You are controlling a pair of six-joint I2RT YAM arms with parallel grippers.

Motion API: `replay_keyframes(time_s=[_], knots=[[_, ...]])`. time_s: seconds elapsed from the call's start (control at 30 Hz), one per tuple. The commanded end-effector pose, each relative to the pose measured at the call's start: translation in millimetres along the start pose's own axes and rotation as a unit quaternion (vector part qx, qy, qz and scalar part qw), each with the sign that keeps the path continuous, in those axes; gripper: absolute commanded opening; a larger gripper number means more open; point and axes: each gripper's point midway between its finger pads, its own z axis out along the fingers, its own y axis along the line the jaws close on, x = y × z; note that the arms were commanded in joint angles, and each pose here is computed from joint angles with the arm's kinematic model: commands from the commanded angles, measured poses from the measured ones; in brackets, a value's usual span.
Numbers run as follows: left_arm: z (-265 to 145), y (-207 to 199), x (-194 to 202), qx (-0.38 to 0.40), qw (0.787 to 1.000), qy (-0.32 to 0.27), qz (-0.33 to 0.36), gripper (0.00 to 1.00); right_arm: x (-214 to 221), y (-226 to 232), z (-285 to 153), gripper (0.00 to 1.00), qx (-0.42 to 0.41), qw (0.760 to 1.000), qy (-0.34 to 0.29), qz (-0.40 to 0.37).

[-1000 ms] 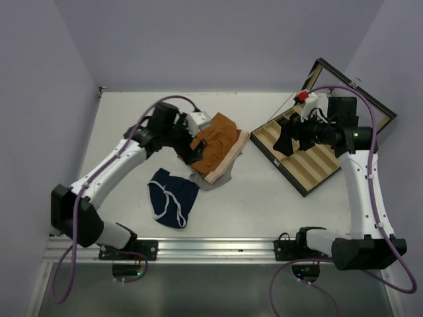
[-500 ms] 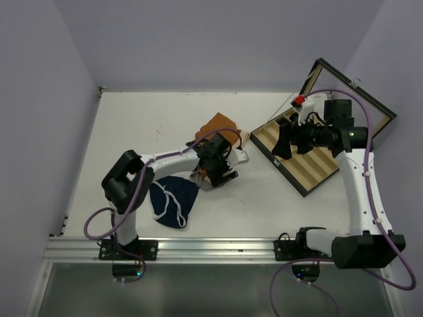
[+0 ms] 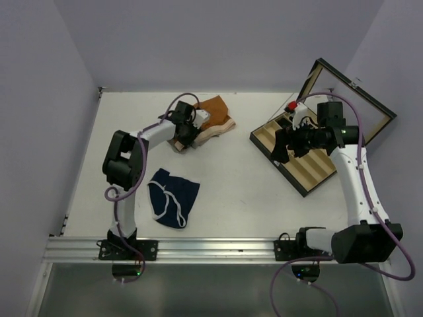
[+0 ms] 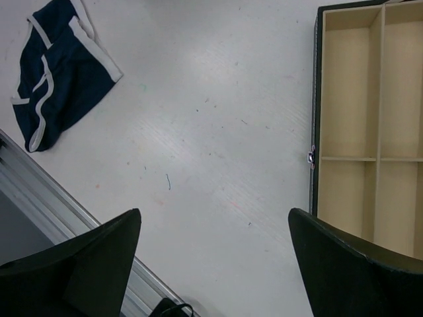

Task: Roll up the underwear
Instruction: Flatten the underwear

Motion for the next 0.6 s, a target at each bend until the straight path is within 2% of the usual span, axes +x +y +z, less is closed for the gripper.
replay_keyframes(time_s=[0.0, 0.17, 0.2, 0.23, 0.33, 0.37, 0.43, 0.47, 0.57], knots=[[5.5, 54.2, 1.5, -0.043, 0.999, 0.004, -0.023, 0.47, -4.4, 4.9, 11.6, 0.97, -0.027, 0.999, 0.0, -0.018], [-1.6, 86.0, -2.0, -0.057, 0.997, -0.005, -0.048, 0.51, -2.9, 25.9, 32.8, 0.92, -0.057, 0.998, 0.018, -0.031], [-7.2, 93.6, -4.2, -0.055, 0.997, -0.013, -0.058, 0.54, -2.8, 30.0, 39.4, 0.87, -0.061, 0.997, 0.021, -0.038], [-12.4, 94.3, -3.0, -0.049, 0.997, -0.012, -0.063, 0.64, -1.7, 35.2, 46.3, 0.85, -0.066, 0.997, 0.028, -0.036], [-53.4, 101.8, -21.7, -0.024, 0.995, -0.061, -0.078, 0.84, -4.5, 64.4, 69.3, 0.74, -0.087, 0.993, 0.042, -0.067], [-83.0, 111.1, -33.5, -0.028, 0.991, -0.093, -0.089, 0.87, 1.1, 79.8, 84.6, 0.7, -0.104, 0.989, 0.063, -0.079], [-117.2, 105.3, -44.8, 0.004, 0.987, -0.128, -0.092, 0.89, -5.0, 97.0, 99.5, 0.63, -0.119, 0.986, 0.069, -0.091], [-151.4, 106.8, -55.0, -0.002, 0.983, -0.159, -0.087, 0.89, 1.2, 110.0, 114.7, 0.6, -0.133, 0.982, 0.09, -0.1], [-196.5, 97.4, -40.9, 0.0, 0.982, -0.172, -0.075, 0.89, 1.0, 136.3, 142.6, 0.5, -0.155, 0.974, 0.114, -0.119]])
